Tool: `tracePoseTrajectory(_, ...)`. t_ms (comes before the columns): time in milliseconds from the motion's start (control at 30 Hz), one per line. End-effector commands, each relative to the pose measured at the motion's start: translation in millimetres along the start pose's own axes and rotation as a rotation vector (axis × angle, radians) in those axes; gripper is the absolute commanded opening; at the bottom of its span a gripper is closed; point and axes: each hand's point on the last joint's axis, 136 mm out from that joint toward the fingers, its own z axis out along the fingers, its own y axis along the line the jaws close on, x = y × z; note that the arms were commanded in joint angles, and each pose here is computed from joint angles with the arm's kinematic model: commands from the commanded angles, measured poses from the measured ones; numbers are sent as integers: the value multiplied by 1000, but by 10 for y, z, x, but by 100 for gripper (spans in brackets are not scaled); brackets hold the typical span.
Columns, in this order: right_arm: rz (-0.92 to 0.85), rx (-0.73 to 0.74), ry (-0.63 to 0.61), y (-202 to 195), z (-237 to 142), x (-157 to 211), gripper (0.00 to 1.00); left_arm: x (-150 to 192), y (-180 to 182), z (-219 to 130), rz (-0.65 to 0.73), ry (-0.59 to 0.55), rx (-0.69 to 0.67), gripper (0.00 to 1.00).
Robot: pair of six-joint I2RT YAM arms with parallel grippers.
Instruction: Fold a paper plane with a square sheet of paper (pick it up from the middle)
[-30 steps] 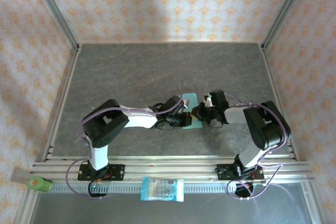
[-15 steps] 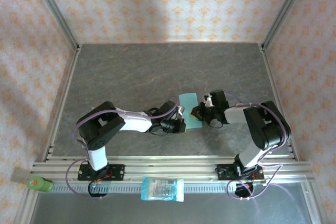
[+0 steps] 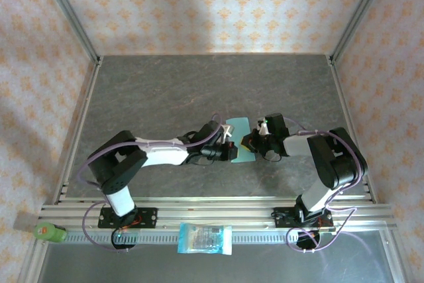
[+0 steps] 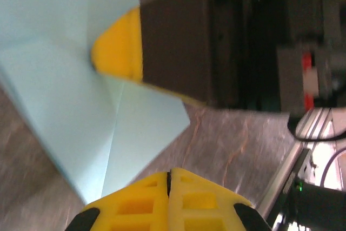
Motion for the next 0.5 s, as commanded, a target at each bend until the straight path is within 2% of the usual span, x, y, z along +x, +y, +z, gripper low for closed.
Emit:
tracePoseTrajectory(0, 76, 102, 3, -322, 0, 77, 0, -88, 128, 185, -15, -4, -41, 0)
tracePoseTrajectory(133, 68, 88, 5, -276, -6, 71, 0, 2, 338, 300, -35, 27, -107, 0)
tracePoseTrajectory(167, 65, 73, 8, -232, -7, 65, 0, 98, 482, 364, -50, 52, -141, 0)
tracePoseTrajectory(467, -13, 11, -79, 178, -197, -151, 2, 470, 825, 280, -95, 98, -193, 0)
